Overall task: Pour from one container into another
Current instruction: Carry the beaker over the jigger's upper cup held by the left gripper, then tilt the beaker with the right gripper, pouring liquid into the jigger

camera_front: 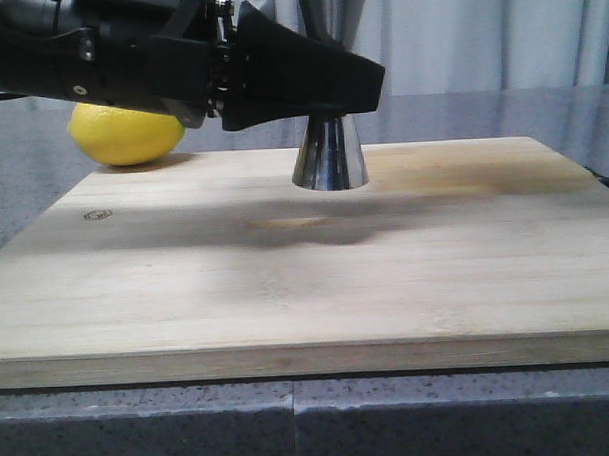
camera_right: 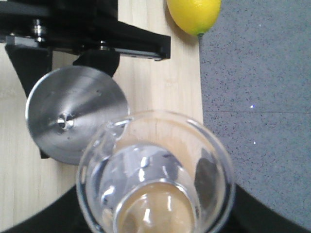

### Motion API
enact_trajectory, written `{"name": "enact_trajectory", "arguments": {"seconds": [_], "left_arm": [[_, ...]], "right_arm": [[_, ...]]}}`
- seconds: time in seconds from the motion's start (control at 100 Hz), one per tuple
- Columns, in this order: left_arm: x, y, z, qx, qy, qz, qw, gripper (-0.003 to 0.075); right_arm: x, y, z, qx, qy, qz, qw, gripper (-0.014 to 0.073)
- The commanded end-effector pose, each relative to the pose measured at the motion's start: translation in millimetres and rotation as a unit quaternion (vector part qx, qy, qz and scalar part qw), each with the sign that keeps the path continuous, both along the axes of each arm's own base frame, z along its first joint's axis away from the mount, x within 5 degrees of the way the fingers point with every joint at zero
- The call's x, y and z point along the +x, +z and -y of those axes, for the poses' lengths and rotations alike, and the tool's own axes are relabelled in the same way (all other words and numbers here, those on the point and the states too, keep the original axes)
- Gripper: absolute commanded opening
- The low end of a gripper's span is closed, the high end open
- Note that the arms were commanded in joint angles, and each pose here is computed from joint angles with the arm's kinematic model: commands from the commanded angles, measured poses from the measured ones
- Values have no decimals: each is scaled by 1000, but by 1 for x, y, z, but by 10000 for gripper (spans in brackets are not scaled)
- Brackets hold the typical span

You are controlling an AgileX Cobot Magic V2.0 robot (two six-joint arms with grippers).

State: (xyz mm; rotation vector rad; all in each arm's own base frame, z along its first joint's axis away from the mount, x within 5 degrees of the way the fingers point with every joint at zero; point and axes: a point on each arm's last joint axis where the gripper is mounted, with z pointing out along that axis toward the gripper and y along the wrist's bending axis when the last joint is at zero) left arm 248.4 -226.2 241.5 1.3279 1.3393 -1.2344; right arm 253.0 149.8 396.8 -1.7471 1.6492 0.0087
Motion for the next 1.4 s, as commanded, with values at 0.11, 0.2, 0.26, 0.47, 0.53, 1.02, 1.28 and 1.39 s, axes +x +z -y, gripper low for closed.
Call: {"name": "enact_trajectory", "arguments": {"seconds": [0.11,0.2,0.26,0.47,0.53,1.02,1.28,1.39], "left_arm": [[-10,34,1,-77,-31,11,997,-19],[-10,34,1,-77,-31,10,997,-19],[-10,34,1,-77,-31,10,997,-19],[-10,34,1,-77,-31,10,997,-19],[-10,34,1,-77,-31,10,997,-19],[-10,34,1,-77,-31,10,997,-19],[-10,34,1,-77,-31,10,997,-19],[-10,34,1,-76,-31,10,997,-19]], "right_arm": [[-3,23,1,33,-8,52,998,258],[-3,23,2,28,-9,54,998,258],[-3,22,2,25,-10,57,998,258],[-1,25,3,19,-13,67,997,258],[-1,28,3,21,-13,72,997,258],[-2,34,5,17,-14,83,996,258],[-7,33,-5,-11,1,100,995,258],[-8,33,-7,-13,5,103,995,258]]}}
